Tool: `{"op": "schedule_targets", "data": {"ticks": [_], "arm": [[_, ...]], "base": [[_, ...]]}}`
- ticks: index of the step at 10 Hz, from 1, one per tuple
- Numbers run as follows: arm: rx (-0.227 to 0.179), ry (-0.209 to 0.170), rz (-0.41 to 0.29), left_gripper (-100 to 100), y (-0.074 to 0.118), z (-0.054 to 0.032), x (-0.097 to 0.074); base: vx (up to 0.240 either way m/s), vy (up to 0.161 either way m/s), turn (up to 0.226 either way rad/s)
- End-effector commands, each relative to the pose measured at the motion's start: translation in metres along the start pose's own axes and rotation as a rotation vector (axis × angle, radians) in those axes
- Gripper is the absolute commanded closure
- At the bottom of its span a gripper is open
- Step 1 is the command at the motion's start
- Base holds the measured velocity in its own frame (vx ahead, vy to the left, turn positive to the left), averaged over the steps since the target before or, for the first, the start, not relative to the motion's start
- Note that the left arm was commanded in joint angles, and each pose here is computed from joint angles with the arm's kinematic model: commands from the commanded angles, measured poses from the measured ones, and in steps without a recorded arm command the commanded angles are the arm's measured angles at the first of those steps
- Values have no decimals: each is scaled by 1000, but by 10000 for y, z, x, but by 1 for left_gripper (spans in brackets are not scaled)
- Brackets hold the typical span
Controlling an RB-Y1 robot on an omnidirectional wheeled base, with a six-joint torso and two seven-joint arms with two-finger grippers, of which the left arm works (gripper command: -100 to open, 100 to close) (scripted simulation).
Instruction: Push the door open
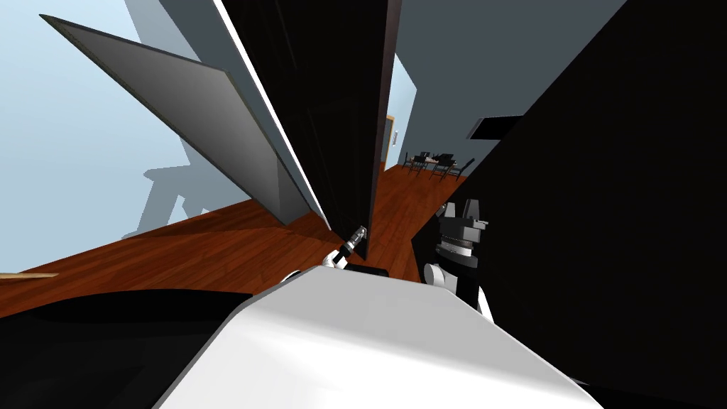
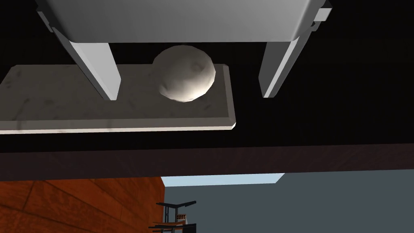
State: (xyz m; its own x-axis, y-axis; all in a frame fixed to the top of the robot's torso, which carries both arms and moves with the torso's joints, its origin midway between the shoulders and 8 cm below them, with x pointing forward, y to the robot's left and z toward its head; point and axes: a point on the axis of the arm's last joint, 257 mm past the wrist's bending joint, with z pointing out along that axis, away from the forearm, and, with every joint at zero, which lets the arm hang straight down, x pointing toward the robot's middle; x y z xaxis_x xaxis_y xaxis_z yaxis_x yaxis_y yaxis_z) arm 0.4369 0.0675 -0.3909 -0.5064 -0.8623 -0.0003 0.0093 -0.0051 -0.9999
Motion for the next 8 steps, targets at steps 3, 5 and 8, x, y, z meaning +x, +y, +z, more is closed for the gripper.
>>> {"op": "schedule_targets", "data": {"ticks": [3,5,8], "arm": [[0,0,0,100,0,0,0],[0,0,0,100,0,0,0],[-7,-20,6,100,23,-14,-74]], "base": [[11,-6,-4],[-13,8,1],[37,-15,11]]}}
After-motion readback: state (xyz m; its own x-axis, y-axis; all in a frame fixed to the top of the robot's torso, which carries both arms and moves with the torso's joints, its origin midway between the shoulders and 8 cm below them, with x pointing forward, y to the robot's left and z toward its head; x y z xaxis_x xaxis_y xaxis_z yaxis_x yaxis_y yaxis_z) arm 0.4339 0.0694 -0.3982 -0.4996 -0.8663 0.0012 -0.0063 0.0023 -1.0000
